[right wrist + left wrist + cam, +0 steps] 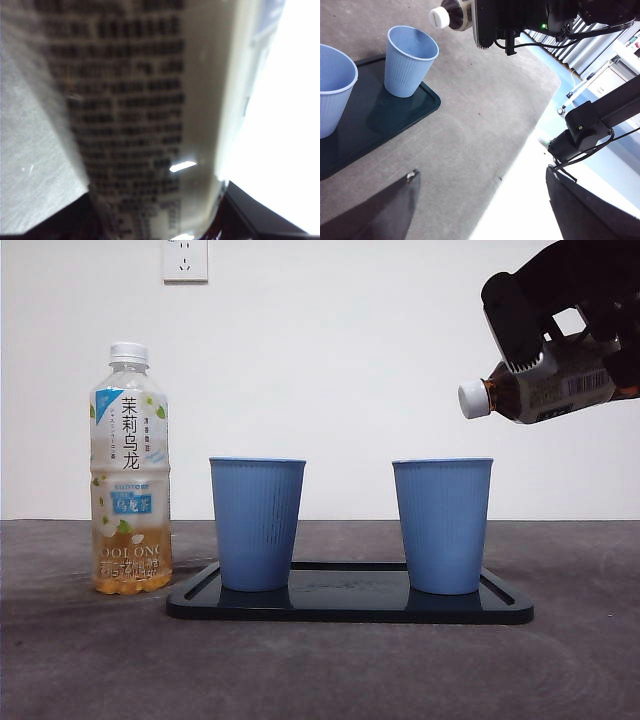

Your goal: Pour the drink into the cup

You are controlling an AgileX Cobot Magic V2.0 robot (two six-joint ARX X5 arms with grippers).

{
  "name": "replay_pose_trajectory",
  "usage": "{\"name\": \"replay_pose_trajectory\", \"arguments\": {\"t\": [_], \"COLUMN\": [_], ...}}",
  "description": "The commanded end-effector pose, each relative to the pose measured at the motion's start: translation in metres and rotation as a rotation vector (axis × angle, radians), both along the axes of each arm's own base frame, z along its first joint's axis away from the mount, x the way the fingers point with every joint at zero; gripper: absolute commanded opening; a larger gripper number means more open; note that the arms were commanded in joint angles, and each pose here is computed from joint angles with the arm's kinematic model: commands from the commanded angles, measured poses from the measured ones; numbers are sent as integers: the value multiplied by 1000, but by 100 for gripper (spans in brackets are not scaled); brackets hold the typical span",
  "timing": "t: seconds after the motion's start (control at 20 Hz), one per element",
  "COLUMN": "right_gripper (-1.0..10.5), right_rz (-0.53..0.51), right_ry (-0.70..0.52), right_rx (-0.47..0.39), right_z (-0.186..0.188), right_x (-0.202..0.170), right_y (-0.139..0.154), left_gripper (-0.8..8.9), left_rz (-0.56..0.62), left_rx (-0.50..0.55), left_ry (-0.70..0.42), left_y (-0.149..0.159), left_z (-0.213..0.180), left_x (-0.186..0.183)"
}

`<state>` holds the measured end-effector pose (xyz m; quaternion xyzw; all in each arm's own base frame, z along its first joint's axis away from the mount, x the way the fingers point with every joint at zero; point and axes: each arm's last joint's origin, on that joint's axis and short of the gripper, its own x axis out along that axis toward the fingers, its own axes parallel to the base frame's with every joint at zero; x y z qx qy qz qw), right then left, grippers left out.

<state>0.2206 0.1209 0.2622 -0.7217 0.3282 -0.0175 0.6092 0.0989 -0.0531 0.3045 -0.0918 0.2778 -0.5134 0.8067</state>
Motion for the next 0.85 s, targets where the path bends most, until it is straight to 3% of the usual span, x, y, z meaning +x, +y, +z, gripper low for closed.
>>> {"name": "replay_pose_trajectory", "arguments": {"t": [0.05, 0.1, 0.25, 0.4, 0.55, 0.65, 0.85], "right_gripper": [162, 162, 162, 163, 167, 169, 170], "right_rz": [-37, -50, -98, -167, -205, -210, -188], "right_ry": [-100, -130, -192, -218, -255, -281, -323], "right_rx": [80, 145, 448, 877, 1193, 1347, 1534], "right_z": [11, 11, 11, 16, 27, 29, 1], "right_x": [3, 4, 1, -5, -3, 1, 7], "right_y": [4, 5, 3, -2, -11, -17, -26], "left_gripper": [404, 404, 404, 404, 404, 404, 405], "left_rz": [-8, -9, -9, -9, 6, 32, 77], "left_rx": [-7, -6, -6, -5, 5, 22, 53], "left_ry": [-23, -26, -26, -29, -33, -41, -47], "left_y": [-1, -1, -1, -1, 0, 0, 1], "left_z": [6, 6, 6, 6, 6, 6, 5], "left_x": [0, 0, 0, 0, 1, 1, 2]}}
